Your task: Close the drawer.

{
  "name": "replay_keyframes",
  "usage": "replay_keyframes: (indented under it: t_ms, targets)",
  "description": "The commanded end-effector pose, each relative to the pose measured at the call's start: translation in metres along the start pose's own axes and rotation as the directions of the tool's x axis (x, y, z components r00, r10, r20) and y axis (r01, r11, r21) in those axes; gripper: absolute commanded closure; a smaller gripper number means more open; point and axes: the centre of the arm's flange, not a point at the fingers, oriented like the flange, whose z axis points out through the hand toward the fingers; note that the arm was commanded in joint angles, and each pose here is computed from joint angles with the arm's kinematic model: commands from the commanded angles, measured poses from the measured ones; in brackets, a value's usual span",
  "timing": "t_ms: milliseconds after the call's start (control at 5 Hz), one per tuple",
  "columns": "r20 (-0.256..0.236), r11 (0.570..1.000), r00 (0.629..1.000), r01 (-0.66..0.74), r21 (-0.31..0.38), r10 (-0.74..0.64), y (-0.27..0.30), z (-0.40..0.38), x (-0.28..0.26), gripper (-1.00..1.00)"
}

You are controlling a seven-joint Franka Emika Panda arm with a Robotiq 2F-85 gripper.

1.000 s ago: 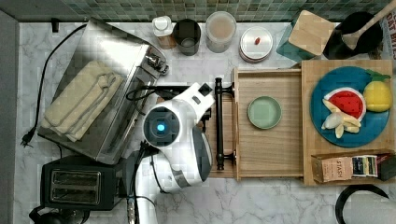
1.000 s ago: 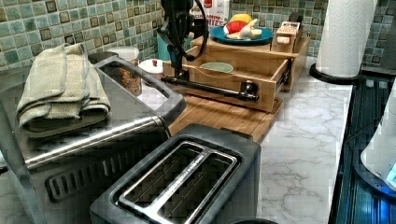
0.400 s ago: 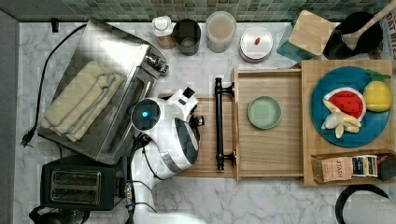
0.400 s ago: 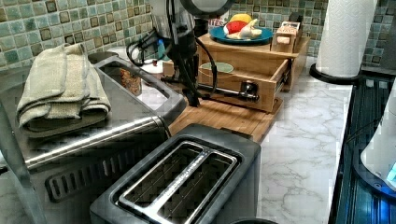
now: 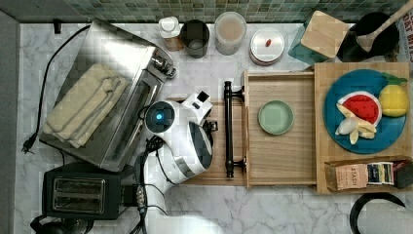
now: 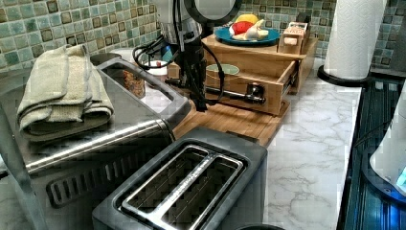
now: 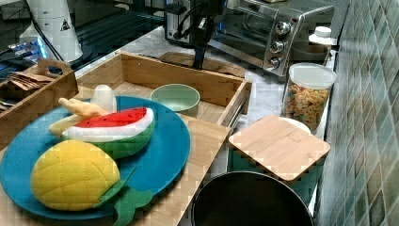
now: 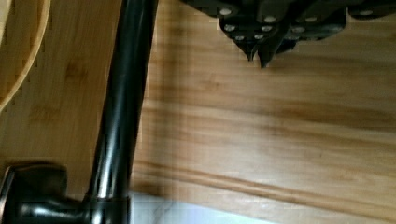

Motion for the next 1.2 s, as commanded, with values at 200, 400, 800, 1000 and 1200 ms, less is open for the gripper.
replay_keyframes:
  t_ms: [200,400,800,1000,1200]
  targets:
    - [-0.049,0.995,0.994,-0.098,0.038,0.099,0.07,-0.029,0.012,1.0]
    - [-0.03,0.992,0.992,-0.117,0.051,0.119,0.088,-0.023,0.009,1.0]
    - [-0.009,0.99,0.991,-0.135,0.051,0.136,0.147,-0.01,-0.008,1.0]
    - [-0.001,0.988,0.989,-0.149,0.04,0.149,0.212,-0.014,-0.007,1.0]
    - [-0.008,0.983,0.985,-0.175,0.048,0.175,0.266,-0.006,-0.017,1.0]
